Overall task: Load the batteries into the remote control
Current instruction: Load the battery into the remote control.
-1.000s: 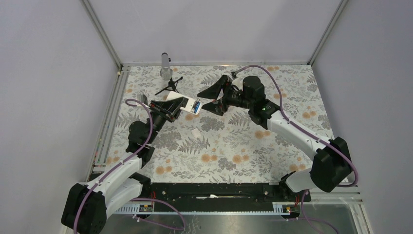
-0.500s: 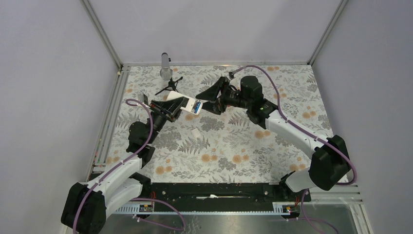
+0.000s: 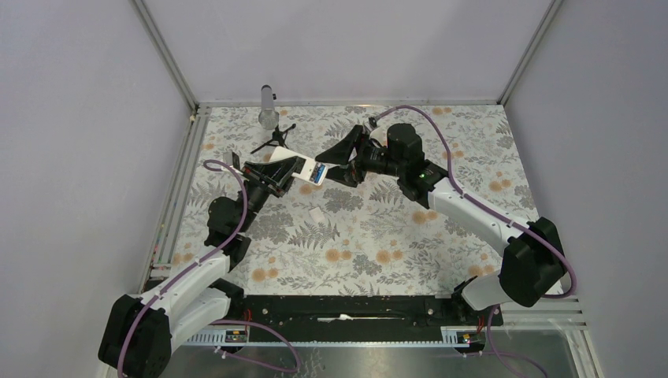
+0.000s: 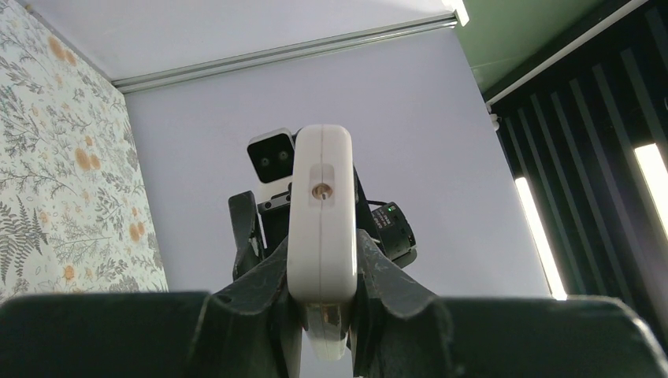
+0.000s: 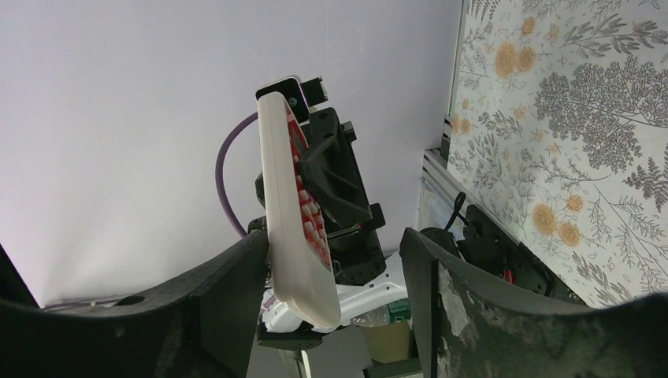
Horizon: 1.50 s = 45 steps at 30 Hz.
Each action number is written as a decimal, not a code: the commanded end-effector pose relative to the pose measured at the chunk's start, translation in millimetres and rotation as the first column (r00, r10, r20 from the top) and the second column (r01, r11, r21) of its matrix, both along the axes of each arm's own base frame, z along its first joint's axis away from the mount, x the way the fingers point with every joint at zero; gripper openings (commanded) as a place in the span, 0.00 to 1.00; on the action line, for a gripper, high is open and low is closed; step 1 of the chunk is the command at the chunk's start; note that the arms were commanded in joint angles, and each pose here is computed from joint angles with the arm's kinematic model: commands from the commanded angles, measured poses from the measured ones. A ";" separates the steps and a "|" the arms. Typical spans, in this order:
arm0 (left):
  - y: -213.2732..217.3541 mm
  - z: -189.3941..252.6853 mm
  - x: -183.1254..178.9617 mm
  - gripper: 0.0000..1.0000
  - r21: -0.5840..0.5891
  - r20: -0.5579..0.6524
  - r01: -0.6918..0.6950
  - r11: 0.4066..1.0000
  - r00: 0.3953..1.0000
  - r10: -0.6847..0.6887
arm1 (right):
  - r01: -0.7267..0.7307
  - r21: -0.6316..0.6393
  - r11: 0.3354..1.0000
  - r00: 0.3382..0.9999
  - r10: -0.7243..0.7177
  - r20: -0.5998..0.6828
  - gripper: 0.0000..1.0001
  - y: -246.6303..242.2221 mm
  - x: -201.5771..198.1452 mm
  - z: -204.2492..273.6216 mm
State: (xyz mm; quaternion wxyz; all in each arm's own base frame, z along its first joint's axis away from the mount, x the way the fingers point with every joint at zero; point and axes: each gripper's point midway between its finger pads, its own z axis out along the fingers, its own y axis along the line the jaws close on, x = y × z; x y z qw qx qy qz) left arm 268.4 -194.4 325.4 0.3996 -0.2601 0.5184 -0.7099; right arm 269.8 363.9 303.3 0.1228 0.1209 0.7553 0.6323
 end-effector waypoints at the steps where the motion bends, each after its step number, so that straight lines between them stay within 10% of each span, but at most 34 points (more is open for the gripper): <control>1: 7.4 32.2 -7.6 0.00 -0.067 0.098 -0.016 0.998 0.995 0.022 | -0.016 0.002 1.000 0.998 0.016 0.053 0.73 3.0 -7.0 10.7; 15: 10.5 30.4 -9.5 0.00 -0.066 0.093 -0.030 0.997 0.995 0.036 | 0.030 0.098 0.995 0.996 -0.039 0.086 0.86 2.4 0.3 43.2; 45: 8.7 43.9 -7.9 0.00 -0.088 0.111 -0.019 0.996 0.993 0.028 | -0.086 0.126 0.988 0.979 0.061 0.193 0.53 4.3 -18.6 36.5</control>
